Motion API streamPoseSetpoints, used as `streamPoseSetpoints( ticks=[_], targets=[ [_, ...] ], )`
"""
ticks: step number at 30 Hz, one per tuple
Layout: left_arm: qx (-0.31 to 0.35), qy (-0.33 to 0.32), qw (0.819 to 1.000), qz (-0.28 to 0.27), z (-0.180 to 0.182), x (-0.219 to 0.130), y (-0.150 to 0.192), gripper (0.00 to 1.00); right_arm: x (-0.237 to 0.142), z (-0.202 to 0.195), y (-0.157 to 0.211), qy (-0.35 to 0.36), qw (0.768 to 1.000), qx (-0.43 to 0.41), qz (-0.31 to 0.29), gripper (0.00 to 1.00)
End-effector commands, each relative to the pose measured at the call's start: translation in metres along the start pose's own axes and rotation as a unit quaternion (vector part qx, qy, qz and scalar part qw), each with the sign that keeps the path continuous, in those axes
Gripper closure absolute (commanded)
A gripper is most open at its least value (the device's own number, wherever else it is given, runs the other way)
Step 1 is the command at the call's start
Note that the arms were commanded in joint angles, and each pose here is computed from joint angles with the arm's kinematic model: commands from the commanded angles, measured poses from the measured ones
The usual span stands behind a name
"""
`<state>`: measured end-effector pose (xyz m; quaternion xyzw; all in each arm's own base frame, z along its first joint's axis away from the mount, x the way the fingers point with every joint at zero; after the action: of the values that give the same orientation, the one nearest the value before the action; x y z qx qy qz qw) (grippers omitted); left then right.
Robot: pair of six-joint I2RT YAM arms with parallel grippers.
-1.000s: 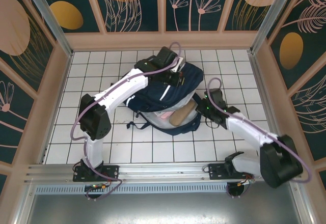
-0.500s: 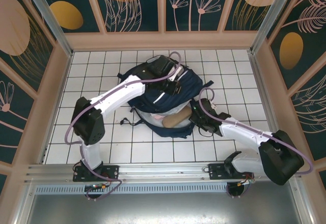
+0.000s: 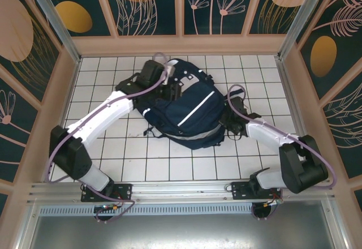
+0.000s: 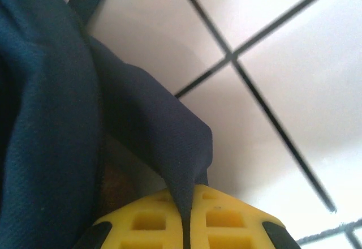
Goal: Pack books, pencil case, and school supplies into a backpack
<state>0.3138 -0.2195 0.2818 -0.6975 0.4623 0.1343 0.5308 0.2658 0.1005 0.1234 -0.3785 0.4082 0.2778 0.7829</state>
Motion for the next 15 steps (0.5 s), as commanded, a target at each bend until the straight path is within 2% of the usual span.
streamPoseSetpoints(
  ticks=[1,5,8,10,12,14,15],
  targets=[
    [-0.094,-0.025,0.995,-0.037,0.038,-0.019,0.002,0.5,0.006,0.008,-0.039,0.008,0.999,-0.033,-0.034,1.0],
    [-0.177,-0.046,0.983,-0.032,0.078,-0.018,0.026,0.48,0.025,0.015,-0.084,0.02,0.997,-0.057,-0.045,1.0],
    [-0.241,-0.019,0.97,-0.035,0.092,-0.012,0.046,0.48,0.039,0.027,-0.114,0.015,0.996,-0.074,-0.044,1.0],
    [-0.276,-0.016,0.96,-0.034,0.1,-0.005,0.058,0.48,0.047,0.034,-0.129,0.017,0.996,-0.077,-0.035,0.96],
    [-0.317,-0.024,0.948,-0.033,0.109,0.002,0.07,0.47,0.05,0.04,-0.139,0.021,0.996,-0.082,-0.034,0.82],
    [-0.358,-0.024,0.933,-0.031,0.116,0.008,0.084,0.47,0.045,0.045,-0.144,0.017,0.996,-0.079,-0.042,0.62],
    [-0.375,-0.023,0.926,-0.031,0.118,0.01,0.09,0.47,0.04,0.046,-0.144,0.012,0.996,-0.078,-0.046,0.58]
  ],
)
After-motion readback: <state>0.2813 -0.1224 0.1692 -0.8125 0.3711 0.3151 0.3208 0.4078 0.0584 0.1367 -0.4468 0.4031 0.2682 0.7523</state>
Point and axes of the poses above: each hand's point on the last joint's axis, 136 mm out from that joint toward the fingers, its own x axis out along the fingers, its own z axis along the line the jaws close on, y = z × x, the point moved 8 cm from there along -x, back along the fingers, and after that the axes turned 2 degrees about -x, right-handed, at the moved point
